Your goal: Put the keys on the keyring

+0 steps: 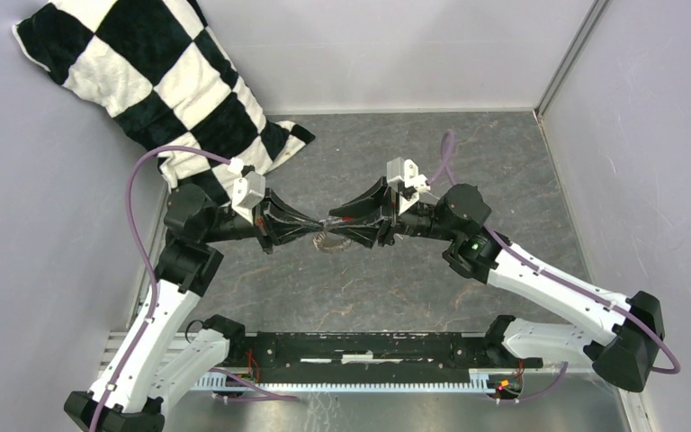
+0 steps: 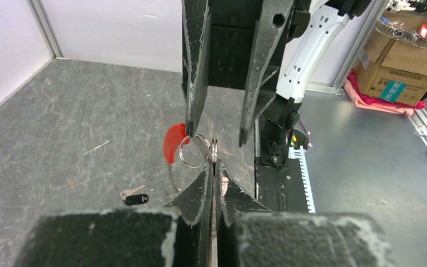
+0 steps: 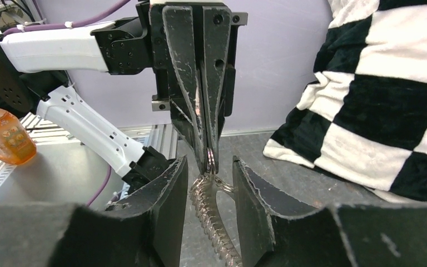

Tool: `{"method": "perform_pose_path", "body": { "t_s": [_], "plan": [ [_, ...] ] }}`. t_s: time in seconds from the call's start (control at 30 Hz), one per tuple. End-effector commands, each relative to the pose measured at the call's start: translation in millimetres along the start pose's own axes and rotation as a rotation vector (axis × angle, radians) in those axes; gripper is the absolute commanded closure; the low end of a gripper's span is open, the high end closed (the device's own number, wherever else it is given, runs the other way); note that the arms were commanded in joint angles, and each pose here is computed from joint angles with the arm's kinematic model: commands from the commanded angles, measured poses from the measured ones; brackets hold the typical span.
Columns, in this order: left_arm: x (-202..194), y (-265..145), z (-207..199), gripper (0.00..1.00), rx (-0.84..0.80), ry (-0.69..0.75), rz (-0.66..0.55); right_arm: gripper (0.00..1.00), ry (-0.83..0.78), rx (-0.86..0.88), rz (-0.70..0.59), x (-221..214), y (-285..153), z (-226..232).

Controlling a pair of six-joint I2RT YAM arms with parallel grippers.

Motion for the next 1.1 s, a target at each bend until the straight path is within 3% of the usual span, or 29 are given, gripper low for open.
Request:
{"method": "perform_pose_path", "body": {
  "t_s": [0.0, 0.4, 0.47, 0.57, 0.67, 0.7, 0.77, 0.8, 0.87, 1.07],
  "plan": [
    [14, 0, -10, 0.98, -0.042, 0.017, -0.038, 0.6, 0.014, 0.008, -0.02, 1, 2, 0],
    [22, 0, -12, 0.98, -0.049, 0.043, -0.043, 0.78, 0.044, 0.048, -0.021, -5, 8, 1],
    [22, 0, -12, 0.98, -0.05, 0.041, -0.043, 0.83, 0.05, 0.055, -0.019, -7, 8, 1],
    [23, 0, -12, 0.98, -0.05, 0.043, -0.045, 0.99, 0.052, 0.053, -0.011, -9, 8, 1],
    [21, -1, -13, 0.98, -0.053, 0.045, -0.031, 0.99, 0.04, 0.049, 0.017, -11, 7, 0],
    [22, -1, -13, 0.92, -0.055, 0.055, -0.012, 0.99, 0.024, 0.038, 0.043, -10, 7, -2],
    [14, -5, -11, 0.6, -0.043, 0.04, 0.072, 0.99, -0.01, 0.004, 0.11, -9, 7, -8],
    [10, -7, -9, 0.53, -0.04, 0.068, 0.115, 0.99, -0.035, -0.004, 0.138, -8, 7, -11],
    [6, -10, -5, 0.47, -0.019, 0.125, 0.181, 0.99, -0.051, -0.011, 0.195, -9, 5, -13],
    [-1, -19, -11, 0.42, -0.049, 0.212, 0.257, 0.99, -0.089, 0.005, 0.312, -10, 3, -16]
  ]
}}
Point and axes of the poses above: each gripper's point midway between its finger pads, its own y axis out along the fingers, its own z axis along the line the jaws close on, x = y × z, the point moved 8 cm from there along -y, back along the fingers, and after that the axes turned 4 degrees about -y, right-handed, at the moved point
